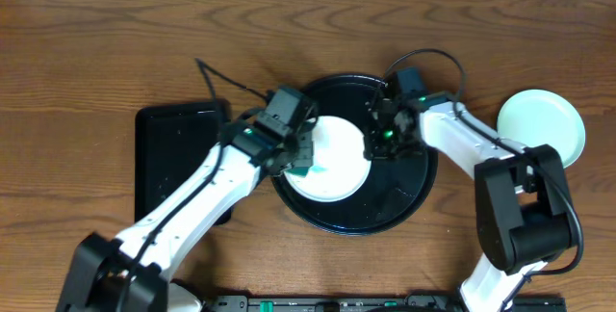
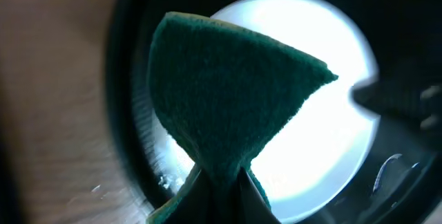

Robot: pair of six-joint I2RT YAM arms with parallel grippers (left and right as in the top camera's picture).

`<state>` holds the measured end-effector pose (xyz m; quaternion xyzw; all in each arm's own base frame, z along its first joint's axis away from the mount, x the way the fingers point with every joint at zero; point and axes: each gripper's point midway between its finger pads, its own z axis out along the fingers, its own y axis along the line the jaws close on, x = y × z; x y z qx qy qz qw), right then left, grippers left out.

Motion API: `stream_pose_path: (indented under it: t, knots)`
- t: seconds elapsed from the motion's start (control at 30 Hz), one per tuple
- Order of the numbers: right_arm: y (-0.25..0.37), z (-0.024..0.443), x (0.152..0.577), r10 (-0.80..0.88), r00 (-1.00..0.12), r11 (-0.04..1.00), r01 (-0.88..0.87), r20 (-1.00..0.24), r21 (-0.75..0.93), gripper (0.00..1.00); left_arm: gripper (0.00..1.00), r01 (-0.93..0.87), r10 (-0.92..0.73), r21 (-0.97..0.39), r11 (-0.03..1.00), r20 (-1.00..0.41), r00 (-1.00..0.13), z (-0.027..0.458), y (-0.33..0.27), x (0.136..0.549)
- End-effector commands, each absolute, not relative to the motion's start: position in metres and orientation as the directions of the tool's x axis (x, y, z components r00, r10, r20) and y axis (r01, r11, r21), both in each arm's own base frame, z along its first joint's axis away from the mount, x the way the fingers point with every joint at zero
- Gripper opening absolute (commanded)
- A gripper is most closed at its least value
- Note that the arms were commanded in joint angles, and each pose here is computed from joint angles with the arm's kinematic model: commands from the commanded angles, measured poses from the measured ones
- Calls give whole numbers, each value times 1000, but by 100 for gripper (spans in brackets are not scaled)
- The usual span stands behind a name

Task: Clean dirty plates on tray and stack at the side
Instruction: 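Scrub the last plate with the sponge while the right gripper holds it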

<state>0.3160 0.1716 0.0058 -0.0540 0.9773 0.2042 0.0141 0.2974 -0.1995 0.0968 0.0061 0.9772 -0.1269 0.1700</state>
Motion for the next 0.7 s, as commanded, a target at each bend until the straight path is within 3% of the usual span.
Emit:
stream_pose_path:
  t: [0.0, 0.17, 0.37, 0.67]
  knots:
    - [188, 1, 304, -115, -993, 900, -115, -24, 421, 1, 7, 17, -75, -268, 963, -330, -941, 93, -211, 308]
    - [195, 2, 304, -123, -992, 896, -127, -36, 425, 1, 7, -34, -86, -196, 980, -265, -960, 48, -206, 313]
    - [195, 2, 303, -124, -992, 897, -125, -32, 424, 1, 7, -52, -63, -132, 990, -80, -995, -6, -203, 287]
    - [195, 2, 303, -123, -992, 897, -125, -31, 425, 1, 7, 88, 125, -383, 920, 75, -989, 3, -269, 237]
